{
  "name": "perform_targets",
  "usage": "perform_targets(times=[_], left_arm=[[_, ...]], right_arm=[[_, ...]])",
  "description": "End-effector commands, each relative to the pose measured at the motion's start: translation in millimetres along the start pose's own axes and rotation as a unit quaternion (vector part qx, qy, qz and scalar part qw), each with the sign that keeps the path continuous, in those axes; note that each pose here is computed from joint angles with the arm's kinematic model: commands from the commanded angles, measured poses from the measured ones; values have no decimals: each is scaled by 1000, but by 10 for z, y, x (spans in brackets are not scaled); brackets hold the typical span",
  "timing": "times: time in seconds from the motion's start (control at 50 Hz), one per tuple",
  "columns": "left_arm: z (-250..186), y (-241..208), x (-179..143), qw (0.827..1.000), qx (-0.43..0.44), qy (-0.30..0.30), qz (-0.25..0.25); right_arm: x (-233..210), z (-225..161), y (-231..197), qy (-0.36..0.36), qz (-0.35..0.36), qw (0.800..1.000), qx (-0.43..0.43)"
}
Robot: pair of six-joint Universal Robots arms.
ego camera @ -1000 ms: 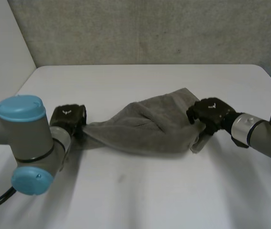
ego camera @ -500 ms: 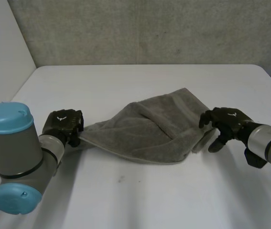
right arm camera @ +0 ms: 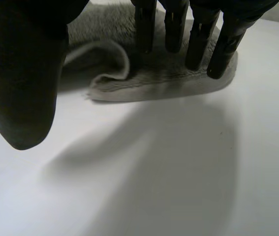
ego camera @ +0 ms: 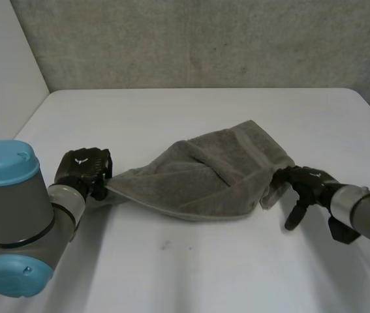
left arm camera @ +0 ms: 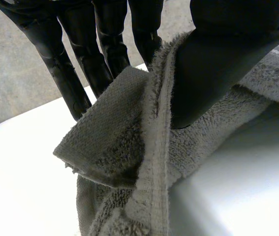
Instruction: Fold the towel.
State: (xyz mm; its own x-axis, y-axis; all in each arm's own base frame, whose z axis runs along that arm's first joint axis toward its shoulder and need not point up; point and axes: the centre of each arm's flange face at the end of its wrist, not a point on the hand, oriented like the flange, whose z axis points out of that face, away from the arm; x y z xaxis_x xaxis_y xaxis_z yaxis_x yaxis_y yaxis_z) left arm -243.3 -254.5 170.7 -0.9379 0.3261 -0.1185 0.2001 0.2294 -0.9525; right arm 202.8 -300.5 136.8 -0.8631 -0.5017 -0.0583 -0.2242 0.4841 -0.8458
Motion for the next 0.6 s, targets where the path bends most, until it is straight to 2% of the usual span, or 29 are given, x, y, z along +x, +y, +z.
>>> perform_targets(times=[0.02,0.16,0.34,0.6], left_arm=[[17,4,-25,1000,-1,-4,-1],[28,6,-29,1000,0,-5,-2],[24,6,-29,1000,0,-5,-2],[19,33,-27,1000,-5,-4,-1]], right_arm=[[-29,300,-118,18,7,1000,16],[-238,460,-293,-3,21,999,47],[-537,545,-295,-38,27,998,35],[-568,658,-149,-26,45,998,18]])
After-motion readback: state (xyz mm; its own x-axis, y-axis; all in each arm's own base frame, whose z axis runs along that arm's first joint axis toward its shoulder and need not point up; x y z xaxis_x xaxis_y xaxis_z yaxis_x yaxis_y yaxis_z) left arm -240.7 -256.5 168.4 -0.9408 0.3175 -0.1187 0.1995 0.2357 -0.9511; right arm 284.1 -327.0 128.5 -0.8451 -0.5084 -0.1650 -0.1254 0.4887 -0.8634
